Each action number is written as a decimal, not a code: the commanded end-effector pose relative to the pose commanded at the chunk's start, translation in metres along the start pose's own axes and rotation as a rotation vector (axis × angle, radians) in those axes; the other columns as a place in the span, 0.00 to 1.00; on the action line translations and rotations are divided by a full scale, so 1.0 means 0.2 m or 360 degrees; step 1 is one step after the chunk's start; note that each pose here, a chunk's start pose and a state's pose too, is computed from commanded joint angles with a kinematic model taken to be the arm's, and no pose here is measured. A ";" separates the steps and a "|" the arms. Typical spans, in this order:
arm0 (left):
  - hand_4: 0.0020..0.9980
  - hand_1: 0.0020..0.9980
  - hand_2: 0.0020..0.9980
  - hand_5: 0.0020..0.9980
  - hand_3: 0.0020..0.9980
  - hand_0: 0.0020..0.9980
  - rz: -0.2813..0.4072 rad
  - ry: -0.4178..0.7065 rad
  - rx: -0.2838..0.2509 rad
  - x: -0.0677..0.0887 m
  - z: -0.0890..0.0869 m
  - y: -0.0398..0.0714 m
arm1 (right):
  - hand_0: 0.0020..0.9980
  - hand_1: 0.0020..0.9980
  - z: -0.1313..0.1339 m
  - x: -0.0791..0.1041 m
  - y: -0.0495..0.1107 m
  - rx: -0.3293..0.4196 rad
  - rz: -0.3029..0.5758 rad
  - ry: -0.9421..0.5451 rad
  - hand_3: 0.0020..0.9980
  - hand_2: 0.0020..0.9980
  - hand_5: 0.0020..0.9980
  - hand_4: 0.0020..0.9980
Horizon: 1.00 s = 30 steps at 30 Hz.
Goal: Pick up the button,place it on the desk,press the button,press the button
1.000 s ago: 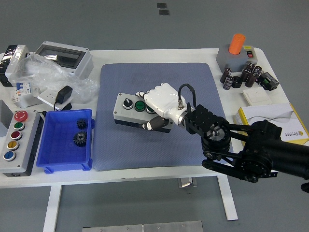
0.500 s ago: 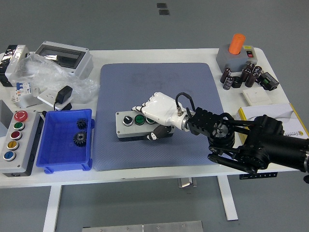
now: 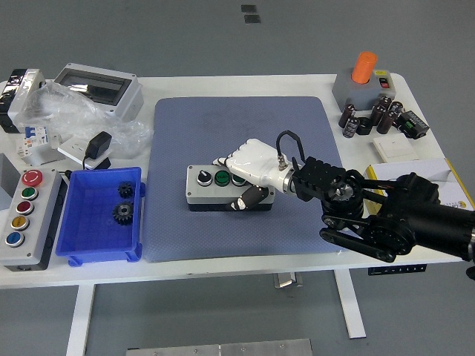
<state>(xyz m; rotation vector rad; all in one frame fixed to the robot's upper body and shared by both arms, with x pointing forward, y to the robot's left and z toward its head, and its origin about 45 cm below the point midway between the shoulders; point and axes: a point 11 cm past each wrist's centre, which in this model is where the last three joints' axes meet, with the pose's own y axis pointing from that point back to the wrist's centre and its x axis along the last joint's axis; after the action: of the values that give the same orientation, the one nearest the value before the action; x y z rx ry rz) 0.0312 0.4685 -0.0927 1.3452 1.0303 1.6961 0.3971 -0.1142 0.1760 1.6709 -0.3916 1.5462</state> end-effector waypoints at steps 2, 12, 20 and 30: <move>0.53 0.63 0.58 0.11 0.57 0.63 -0.0004 0.0002 -0.0006 0.00 0.00 0.00 | 0.55 0.57 0.01 0.00 0.00 -0.0021 -0.0027 -0.0076 0.37 0.50 0.01 0.34; 0.53 0.63 0.58 0.11 0.57 0.63 -0.0007 0.0010 -0.0039 0.00 0.02 0.00 | 0.75 0.67 0.00 0.02 0.00 -0.0017 -0.0050 -0.0174 0.72 0.68 0.25 0.80; 0.53 0.63 0.58 0.11 0.57 0.63 -0.0001 0.0006 -0.0041 0.01 0.02 0.00 | 0.84 0.75 0.00 0.03 0.00 -0.0034 0.0058 -0.0005 0.97 0.81 0.50 1.00; 0.53 0.63 0.58 0.11 0.57 0.63 -0.0002 0.0008 -0.0047 0.01 0.03 0.00 | 0.86 0.78 0.01 0.00 0.01 -0.0051 0.0033 0.0069 1.00 0.86 0.51 1.00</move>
<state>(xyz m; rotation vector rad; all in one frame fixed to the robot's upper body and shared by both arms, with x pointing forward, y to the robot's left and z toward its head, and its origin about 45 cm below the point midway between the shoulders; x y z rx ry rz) 0.0361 0.4710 -0.0912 1.3220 1.0052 1.7079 0.3963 -0.1165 0.1760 1.6106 -0.4098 1.5809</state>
